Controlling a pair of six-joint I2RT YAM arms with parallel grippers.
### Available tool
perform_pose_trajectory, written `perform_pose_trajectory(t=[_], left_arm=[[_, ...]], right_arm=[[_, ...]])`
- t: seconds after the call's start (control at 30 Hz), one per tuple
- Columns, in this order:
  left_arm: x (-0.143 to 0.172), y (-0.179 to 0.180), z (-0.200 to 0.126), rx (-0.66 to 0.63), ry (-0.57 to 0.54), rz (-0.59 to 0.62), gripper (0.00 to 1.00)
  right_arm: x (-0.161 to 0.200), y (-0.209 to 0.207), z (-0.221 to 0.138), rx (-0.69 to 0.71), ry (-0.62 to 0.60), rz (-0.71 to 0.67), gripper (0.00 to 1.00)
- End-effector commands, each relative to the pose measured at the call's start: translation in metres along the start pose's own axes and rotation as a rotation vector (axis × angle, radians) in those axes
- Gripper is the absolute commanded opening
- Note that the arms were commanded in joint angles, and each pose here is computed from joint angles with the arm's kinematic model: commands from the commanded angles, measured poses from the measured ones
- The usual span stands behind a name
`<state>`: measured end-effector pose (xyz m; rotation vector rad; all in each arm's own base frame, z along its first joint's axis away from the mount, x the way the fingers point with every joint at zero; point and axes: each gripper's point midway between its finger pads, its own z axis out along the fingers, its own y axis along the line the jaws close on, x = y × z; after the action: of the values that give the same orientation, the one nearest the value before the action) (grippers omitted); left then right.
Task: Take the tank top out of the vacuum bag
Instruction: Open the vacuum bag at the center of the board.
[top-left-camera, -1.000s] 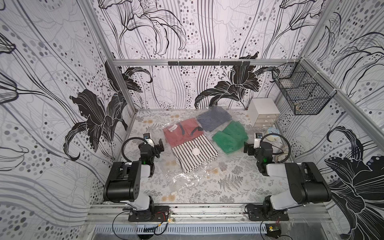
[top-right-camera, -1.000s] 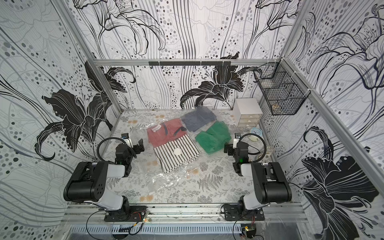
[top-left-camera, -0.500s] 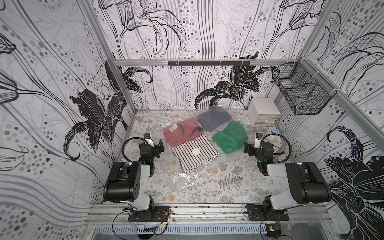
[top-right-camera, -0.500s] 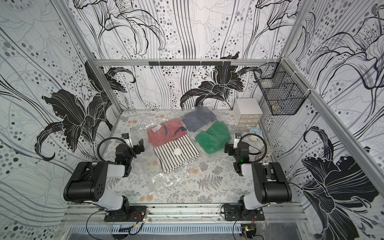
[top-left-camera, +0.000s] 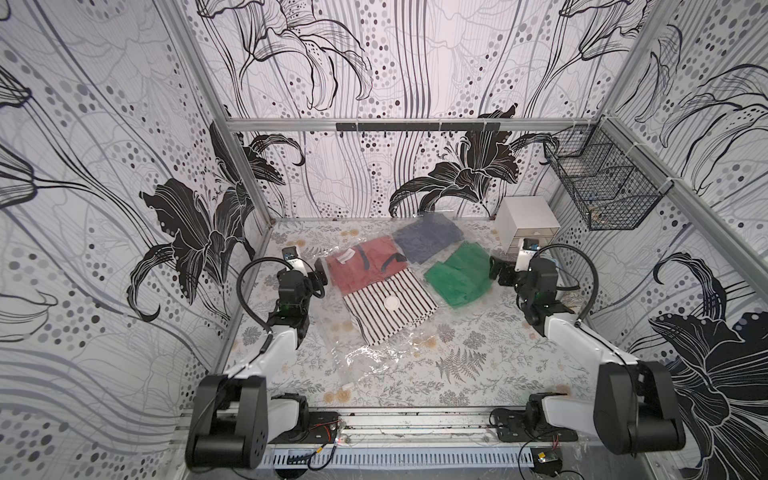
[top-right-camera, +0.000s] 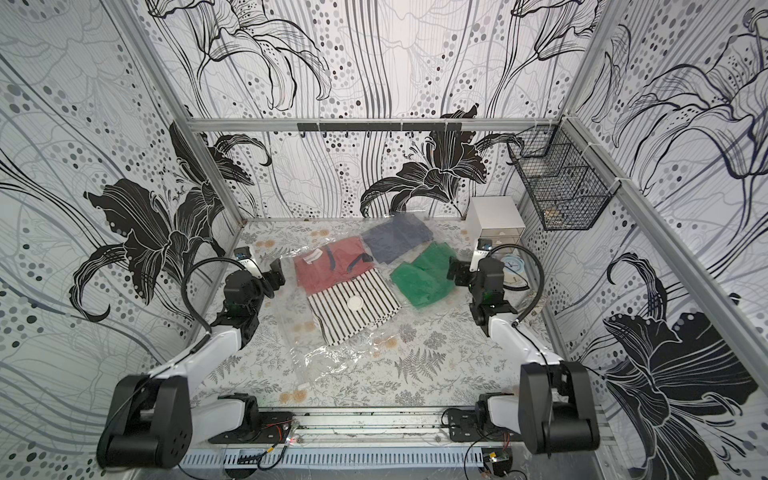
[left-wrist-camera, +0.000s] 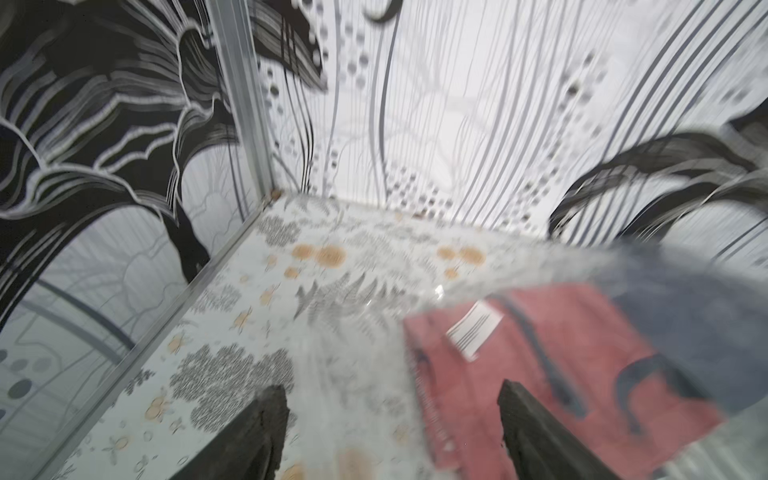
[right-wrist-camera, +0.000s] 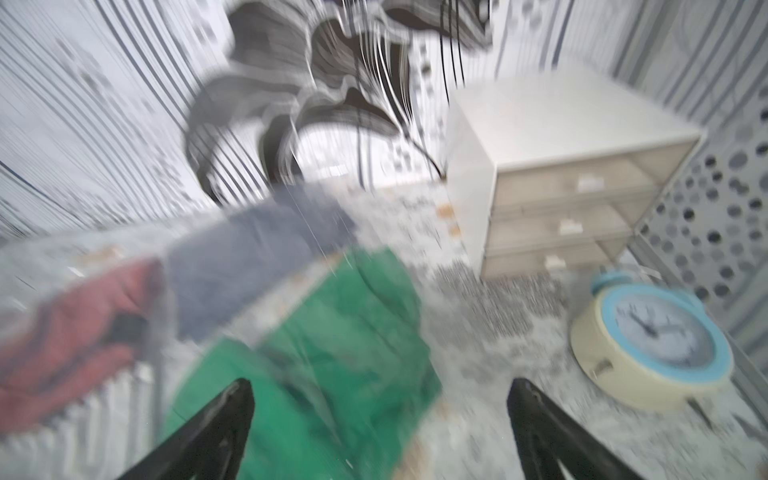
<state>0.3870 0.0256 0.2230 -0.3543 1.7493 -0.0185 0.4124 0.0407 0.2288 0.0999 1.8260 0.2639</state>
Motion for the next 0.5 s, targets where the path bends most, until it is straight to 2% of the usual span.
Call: perform_pose_trajectory(t=[0.0,0.03,0.1,0.2,0.33,0.4,0.47], left_arm=[[0.01,0.018,-0.024,-0.152,0.181,-0.253,0.82],[0.013,0.025,-0.032,-0.218,0.235,-0.301,0.79],[0.02,0.036,-0.047,-0.303,0.32,-0.363,0.78],[0.037,0.047,-0.064,-0.327,0.437,-0.454,0.76],[0.065,0.089,-0.083,-0.44,0.464,-0.558,0.75],[0.084,0.104,-0.083,-0.421,0.476,-0.677,0.73],[0.098,0.099,-0.077,-0.35,0.509,-0.739,0.65]], right_arm=[[0.021,0.074,-0.003,-0.304,0.235,0.23,0.84],[0.027,0.097,-0.003,-0.33,0.294,0.184,0.82],[0.041,0.145,-0.008,-0.342,0.373,-0.004,0.81],[0.065,0.212,-0.017,-0.376,0.505,-0.26,0.82],[0.105,0.282,-0.025,-0.418,0.688,-0.473,0.84],[0.127,0.319,-0.033,-0.453,0.735,-0.615,0.86],[0.144,0.344,-0.036,-0.46,0.743,-0.702,0.87]])
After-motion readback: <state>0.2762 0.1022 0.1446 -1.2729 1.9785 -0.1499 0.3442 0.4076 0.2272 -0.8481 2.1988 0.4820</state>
